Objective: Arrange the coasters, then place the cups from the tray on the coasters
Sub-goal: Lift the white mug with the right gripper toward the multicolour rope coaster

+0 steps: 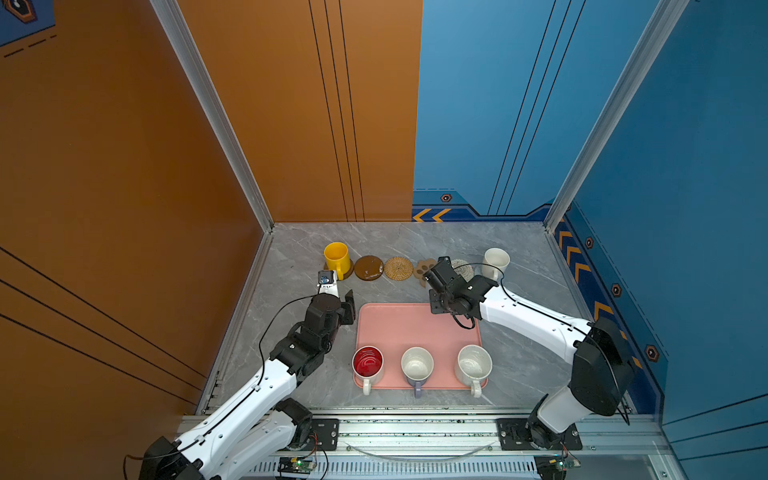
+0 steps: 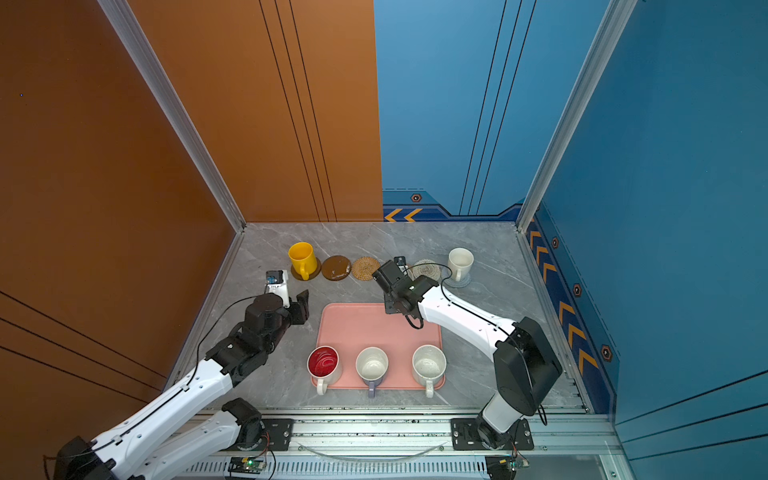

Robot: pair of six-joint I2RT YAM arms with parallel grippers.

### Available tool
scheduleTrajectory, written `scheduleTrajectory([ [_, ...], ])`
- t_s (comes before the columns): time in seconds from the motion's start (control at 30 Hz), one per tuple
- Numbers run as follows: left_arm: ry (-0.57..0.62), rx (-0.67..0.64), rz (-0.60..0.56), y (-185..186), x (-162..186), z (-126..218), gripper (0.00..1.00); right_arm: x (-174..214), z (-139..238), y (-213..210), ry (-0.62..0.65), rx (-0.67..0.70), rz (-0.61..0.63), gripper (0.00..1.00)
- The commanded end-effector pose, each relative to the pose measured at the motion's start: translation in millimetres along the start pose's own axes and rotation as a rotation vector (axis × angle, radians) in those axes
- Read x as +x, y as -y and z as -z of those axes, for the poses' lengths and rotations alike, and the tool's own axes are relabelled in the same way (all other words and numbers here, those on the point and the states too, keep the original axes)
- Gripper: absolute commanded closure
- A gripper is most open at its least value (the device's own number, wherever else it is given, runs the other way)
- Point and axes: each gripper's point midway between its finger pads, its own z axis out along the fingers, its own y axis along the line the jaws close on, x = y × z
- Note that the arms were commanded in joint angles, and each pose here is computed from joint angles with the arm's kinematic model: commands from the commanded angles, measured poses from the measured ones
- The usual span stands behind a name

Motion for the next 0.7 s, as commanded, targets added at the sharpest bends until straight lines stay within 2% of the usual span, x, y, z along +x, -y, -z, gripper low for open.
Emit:
scheduleTrajectory([
  [0.0,-0.002,0.010,0.017,-0.2,2.5,-1.8,0.37,-33.3,19.0,21.2,0.087,0.009,-0.020,1.00],
  [0.33,0.001,0.002,0.019,-2.1,0.8,-0.4,0.38,-65.8,7.1,66.7,0.099,0.063,-0.066,1.00],
  [0.67,0.001,0.003,0.021,-2.1,-0.5,0.8,0.38,-86.1,-17.5,86.1,0.093,0.094,-0.100,1.00],
])
